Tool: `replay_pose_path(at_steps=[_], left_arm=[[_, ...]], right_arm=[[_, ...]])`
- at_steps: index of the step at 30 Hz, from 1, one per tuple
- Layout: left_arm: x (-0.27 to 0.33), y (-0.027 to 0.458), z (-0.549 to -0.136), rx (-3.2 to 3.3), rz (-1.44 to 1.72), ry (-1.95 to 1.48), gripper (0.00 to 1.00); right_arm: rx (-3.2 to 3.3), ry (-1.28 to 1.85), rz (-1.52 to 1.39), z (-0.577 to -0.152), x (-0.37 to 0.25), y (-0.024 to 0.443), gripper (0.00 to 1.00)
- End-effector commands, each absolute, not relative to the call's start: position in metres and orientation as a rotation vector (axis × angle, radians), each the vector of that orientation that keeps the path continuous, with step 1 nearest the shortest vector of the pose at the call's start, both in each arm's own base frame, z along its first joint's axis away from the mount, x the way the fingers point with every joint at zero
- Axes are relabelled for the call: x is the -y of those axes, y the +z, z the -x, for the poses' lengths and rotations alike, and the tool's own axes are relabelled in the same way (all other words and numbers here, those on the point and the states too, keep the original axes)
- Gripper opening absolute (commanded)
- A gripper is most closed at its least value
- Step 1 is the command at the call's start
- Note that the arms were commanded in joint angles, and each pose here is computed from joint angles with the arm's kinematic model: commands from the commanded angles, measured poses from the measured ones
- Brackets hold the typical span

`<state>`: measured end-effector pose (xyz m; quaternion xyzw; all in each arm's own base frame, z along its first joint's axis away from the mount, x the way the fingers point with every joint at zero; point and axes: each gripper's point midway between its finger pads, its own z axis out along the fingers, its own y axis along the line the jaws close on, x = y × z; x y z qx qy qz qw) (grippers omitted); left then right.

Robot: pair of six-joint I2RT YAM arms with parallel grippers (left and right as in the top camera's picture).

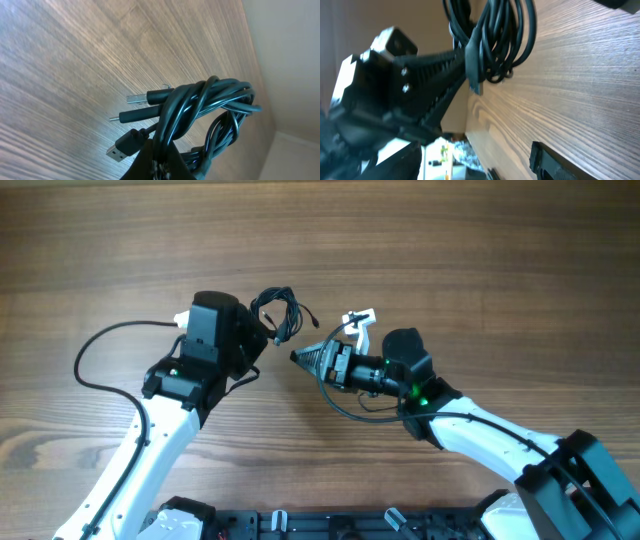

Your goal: Untangle cables

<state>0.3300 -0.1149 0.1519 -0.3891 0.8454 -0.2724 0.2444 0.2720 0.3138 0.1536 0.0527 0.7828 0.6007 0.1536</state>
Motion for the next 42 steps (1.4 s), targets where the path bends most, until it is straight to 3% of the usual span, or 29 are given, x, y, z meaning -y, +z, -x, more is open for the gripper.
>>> replay_pose_path(at_steps=[1, 3, 5, 9, 15, 18, 23, 25, 27, 32, 39, 40, 41, 42], left_arm=[[0.127, 0.156, -0.324, -2.261, 1.211, -0.817, 0.04], [0.143, 0.156, -0.318, -2.280, 1.218, -0.853, 0.04], [0.155, 0.156, -0.312, -2.291, 1.233, -0.882, 0.04], [0.161, 0.157, -0.309, -2.294, 1.243, -0.901, 0.04], [0.174, 0.157, -0.303, -2.337, 1.179, -0.917, 0.04], [0.183, 0.157, -0.298, -2.421, 0.890, -0.859, 0.04], [0.192, 0.157, -0.290, -2.494, 0.654, -0.865, 0.04], [0.194, 0.156, -0.287, -2.516, 0.568, -0.853, 0.04], [0.190, 0.155, -0.289, -2.514, 0.467, -0.792, 0.04], [0.147, 0.146, -0.302, -2.440, 0.565, -0.485, 0.04], [0.132, 0.145, -0.310, -2.402, 0.635, -0.418, 0.04], [0.136, 0.144, -0.308, -2.411, 0.662, -0.458, 0.04], [0.141, 0.144, -0.307, -2.421, 0.674, -0.500, 0.04], [0.141, 0.144, -0.307, -2.422, 0.674, -0.498, 0.04]], right_arm=[[-2.189, 1.703, -0.461, -0.297, -0.308, 0.158, 0.72], [-2.142, 1.743, -0.472, -0.300, -0.309, 0.169, 0.68], [-2.133, 1.743, -0.473, -0.301, -0.309, 0.170, 0.55], [-2.139, 1.766, -0.515, -0.301, -0.309, 0.170, 0.44], [-2.142, 1.783, -0.553, -0.301, -0.309, 0.170, 0.33], [-2.100, 1.806, -0.526, -0.302, -0.310, 0.179, 0.25], [-2.049, 1.785, -0.562, -0.317, -0.297, 0.183, 0.19], [-1.995, 1.805, -0.543, -0.323, -0.291, 0.194, 0.05], [-1.956, 1.835, -0.504, -0.324, -0.290, 0.204, 0.05], [-1.863, 1.975, -0.442, -0.330, -0.268, 0.235, 0.05], [-1.854, 1.957, -0.336, -0.328, -0.264, 0.238, 0.05], [-1.879, 1.856, -0.242, -0.329, -0.264, 0.227, 0.13], [-1.975, 1.750, -0.174, -0.326, -0.265, 0.202, 0.33], [-2.062, 1.687, -0.174, -0.324, -0.264, 0.180, 0.71]])
